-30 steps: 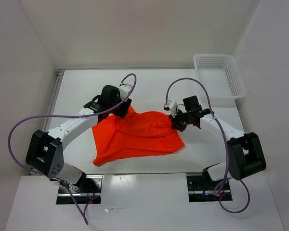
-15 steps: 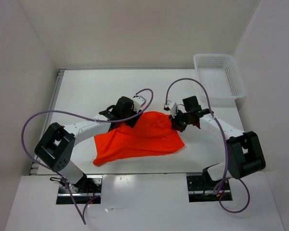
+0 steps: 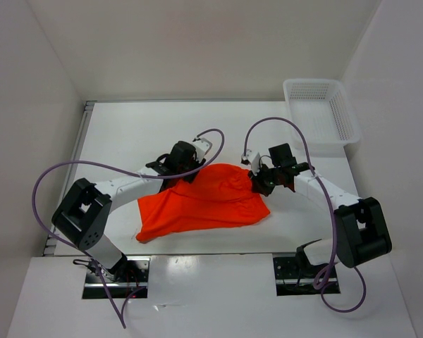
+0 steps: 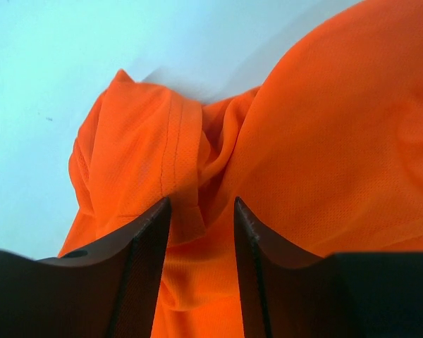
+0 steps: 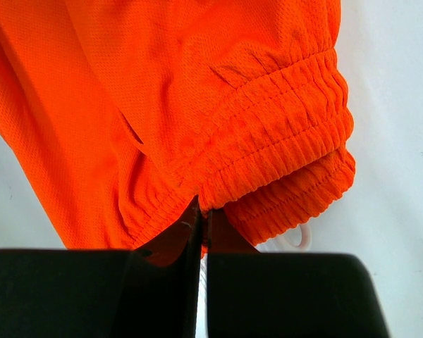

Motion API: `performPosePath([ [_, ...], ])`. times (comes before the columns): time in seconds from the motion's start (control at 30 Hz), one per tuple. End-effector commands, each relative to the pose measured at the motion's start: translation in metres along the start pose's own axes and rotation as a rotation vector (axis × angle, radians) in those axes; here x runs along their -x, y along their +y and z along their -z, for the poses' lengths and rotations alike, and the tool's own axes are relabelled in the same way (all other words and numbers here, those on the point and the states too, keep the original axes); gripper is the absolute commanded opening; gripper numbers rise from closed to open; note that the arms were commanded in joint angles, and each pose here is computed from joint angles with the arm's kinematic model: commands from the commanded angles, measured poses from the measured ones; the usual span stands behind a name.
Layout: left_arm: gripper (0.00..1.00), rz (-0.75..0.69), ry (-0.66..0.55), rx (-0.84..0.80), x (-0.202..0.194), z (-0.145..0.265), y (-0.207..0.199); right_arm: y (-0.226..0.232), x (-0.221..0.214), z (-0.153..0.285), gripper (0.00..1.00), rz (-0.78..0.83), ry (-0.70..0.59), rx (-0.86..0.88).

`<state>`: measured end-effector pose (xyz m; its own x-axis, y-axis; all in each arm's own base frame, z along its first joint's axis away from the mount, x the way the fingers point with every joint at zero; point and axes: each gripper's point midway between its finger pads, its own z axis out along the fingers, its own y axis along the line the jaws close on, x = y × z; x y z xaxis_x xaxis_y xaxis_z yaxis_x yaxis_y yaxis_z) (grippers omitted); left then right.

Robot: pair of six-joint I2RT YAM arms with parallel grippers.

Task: Fold and stack the shorts
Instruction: Fold the shorts

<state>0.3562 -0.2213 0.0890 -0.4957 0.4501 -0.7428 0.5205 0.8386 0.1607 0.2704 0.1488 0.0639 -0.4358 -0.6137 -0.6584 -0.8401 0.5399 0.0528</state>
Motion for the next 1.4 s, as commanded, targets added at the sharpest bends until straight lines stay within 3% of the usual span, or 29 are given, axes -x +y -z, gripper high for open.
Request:
performPosePath([
  [0.0, 0.48, -0.01, 0.047, 0.028, -0.011, 0.002, 0.005, 0.002, 0.01, 0.003, 0.0, 0.025, -0.049, -0.004],
  [0.53, 0.12, -0.009, 0.044, 0.108, -0.018, -0.003, 0.018, 0.002, 0.01, 0.003, 0.0, 0.025, -0.049, -0.004],
  [0.63, 0.0, -0.012, 0.053, 0.116, -0.022, -0.003, 0.019, 0.002, 0.009, 0.001, 0.0, 0.021, -0.042, 0.0],
  [0.97, 0.0, 0.074, -0.021, 0.201, 0.028, 0.005, 0.069, -0.017, 0.034, 0.003, 0.0, 0.032, -0.098, -0.068],
  [1.1, 0.0, 0.117, -0.003, 0.212, 0.031, 0.014, 0.095, -0.032, 0.067, 0.009, 0.0, 0.037, -0.153, -0.096],
  [1.23, 0.0, 0.214, 0.065, 0.27, 0.027, 0.038, 0.154, -0.048, 0.108, 0.017, 0.0, 0.047, -0.213, -0.116],
  [1.37, 0.0, 0.292, 0.138, 0.26, 0.012, 0.056, 0.184, -0.064, 0.15, 0.026, 0.0, 0.07, -0.278, -0.135],
])
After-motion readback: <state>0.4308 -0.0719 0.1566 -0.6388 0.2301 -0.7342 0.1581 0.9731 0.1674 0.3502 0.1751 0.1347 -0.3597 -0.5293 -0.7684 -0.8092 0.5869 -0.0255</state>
